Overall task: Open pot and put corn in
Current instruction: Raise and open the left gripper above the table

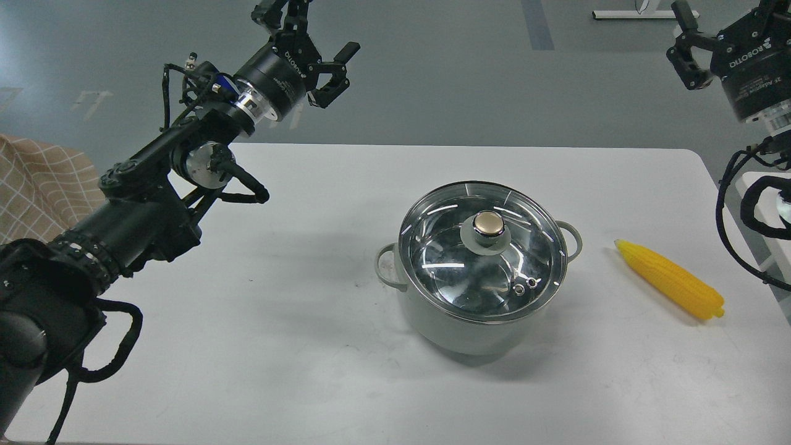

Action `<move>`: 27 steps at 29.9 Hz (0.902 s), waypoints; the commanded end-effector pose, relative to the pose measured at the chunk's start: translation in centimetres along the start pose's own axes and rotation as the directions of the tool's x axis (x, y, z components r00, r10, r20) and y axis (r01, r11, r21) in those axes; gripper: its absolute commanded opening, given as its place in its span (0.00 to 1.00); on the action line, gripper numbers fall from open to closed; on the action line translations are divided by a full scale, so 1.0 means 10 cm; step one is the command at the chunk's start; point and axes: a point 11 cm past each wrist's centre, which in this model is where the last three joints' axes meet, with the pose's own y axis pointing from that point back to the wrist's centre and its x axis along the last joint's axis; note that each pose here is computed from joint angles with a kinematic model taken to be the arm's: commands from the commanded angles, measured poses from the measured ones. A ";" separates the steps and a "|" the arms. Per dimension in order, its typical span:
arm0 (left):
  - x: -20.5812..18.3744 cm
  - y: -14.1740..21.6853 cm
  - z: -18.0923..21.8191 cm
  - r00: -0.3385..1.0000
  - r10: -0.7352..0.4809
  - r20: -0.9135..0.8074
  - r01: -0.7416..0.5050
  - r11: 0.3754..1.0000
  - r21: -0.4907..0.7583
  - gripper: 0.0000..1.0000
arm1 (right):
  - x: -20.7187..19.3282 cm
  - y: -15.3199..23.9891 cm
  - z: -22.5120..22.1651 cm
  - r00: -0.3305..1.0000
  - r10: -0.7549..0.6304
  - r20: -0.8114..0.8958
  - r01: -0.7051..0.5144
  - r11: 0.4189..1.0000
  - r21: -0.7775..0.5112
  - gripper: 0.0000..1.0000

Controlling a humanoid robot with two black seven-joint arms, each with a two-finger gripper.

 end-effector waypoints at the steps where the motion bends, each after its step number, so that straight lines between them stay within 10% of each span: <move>1: -0.03 0.01 -0.11 1.000 0.000 -0.019 0.000 1.000 0.011 0.98 | 0.01 0.01 0.03 1.000 0.006 0.001 -0.006 1.000 -0.004 1.00; 27: 0.27 0.18 0.03 0.993 0.100 -0.058 -0.107 0.985 -0.132 0.98 | 0.09 0.07 0.32 0.998 0.057 0.010 -0.056 0.997 -0.059 1.00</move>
